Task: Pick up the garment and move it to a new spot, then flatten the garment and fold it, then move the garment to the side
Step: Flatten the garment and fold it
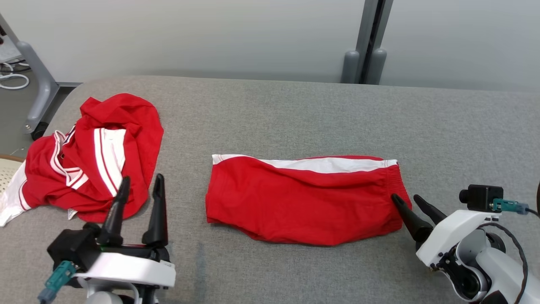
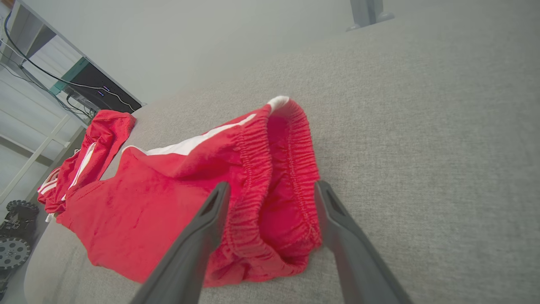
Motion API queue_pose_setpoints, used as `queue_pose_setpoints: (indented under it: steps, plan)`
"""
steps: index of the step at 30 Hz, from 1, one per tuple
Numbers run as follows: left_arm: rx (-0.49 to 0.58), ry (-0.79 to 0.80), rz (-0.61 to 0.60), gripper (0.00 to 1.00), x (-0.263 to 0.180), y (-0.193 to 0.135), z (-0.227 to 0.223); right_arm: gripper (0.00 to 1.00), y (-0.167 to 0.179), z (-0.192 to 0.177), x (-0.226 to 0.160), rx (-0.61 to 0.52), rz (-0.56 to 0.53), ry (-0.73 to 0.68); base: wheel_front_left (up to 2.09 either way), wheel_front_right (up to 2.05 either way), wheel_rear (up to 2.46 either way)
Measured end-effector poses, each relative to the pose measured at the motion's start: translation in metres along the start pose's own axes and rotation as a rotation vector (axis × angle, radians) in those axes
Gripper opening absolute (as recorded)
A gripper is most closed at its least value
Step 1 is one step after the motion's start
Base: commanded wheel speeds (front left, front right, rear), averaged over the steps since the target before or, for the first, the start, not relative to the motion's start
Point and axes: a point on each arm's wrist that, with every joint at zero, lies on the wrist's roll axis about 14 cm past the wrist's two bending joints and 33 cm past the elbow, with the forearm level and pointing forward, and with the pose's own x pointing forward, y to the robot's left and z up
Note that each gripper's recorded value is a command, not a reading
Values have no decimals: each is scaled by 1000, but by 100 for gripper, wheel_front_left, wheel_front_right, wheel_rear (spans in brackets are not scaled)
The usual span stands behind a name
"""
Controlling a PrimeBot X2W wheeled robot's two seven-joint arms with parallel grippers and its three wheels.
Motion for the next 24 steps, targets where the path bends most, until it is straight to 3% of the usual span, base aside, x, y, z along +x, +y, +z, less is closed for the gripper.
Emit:
queue_pose_setpoints:
  steps: [16,24]
  plan:
    - [-27,13,16,100,-16,7,-15,100,-9,-13,23,74,-55,207,0,0,0]
    - [-21,27,54,100,-22,21,-21,100,-16,-37,26,179,-90,369,0,0,0]
